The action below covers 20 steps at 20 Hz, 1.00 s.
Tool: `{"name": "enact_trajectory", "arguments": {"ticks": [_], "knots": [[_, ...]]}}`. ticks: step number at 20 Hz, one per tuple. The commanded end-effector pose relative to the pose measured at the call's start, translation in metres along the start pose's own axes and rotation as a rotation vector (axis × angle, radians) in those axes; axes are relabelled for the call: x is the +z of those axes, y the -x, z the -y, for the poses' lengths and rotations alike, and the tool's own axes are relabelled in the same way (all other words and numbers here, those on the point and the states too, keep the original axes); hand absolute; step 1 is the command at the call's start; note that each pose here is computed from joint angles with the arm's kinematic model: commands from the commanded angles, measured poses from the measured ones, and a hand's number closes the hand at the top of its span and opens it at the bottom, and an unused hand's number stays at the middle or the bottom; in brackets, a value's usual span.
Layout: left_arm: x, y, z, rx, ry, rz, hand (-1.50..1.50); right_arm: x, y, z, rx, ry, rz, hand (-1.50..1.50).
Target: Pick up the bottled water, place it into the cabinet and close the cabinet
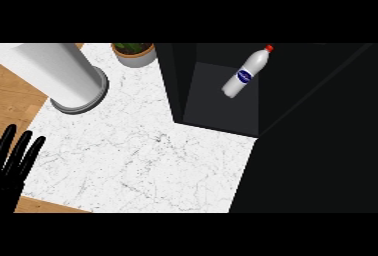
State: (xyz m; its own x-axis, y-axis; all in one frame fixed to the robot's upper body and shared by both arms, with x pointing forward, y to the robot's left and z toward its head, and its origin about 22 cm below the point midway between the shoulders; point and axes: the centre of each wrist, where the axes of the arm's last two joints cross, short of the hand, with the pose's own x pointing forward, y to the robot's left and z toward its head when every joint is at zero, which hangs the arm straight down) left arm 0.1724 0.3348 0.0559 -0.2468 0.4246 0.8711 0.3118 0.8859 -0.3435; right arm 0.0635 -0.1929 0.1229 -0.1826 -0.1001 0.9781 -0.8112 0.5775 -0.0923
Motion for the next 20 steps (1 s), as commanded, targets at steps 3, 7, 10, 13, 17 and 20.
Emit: {"name": "enact_trajectory", "arguments": {"ticks": [3, 7, 10, 13, 17, 20], "knots": [[-0.001, -0.002, -0.001, 0.018, 0.031, -0.014, -1.50, -0.018, -0.010, -0.006, 0.055, -0.199, -0.009, 1.50], [-0.004, -0.010, -0.007, -0.014, 0.049, -0.024, -1.50, -0.021, -0.016, 0.004, 0.155, -0.285, -0.004, 1.50], [-0.006, -0.012, -0.010, -0.014, 0.041, -0.019, -1.50, -0.026, -0.017, 0.005, 0.153, -0.284, 0.017, 1.50], [-0.006, -0.014, -0.012, -0.017, 0.045, -0.013, -1.50, -0.027, -0.016, 0.009, 0.170, -0.283, -0.010, 1.50], [-0.006, -0.017, -0.016, -0.019, 0.036, -0.015, -1.50, -0.030, -0.015, 0.013, 0.205, -0.314, -0.028, 1.50], [-0.009, -0.017, -0.015, -0.012, 0.054, -0.009, -1.50, -0.033, -0.017, 0.016, 0.214, -0.299, -0.004, 1.50]]}}
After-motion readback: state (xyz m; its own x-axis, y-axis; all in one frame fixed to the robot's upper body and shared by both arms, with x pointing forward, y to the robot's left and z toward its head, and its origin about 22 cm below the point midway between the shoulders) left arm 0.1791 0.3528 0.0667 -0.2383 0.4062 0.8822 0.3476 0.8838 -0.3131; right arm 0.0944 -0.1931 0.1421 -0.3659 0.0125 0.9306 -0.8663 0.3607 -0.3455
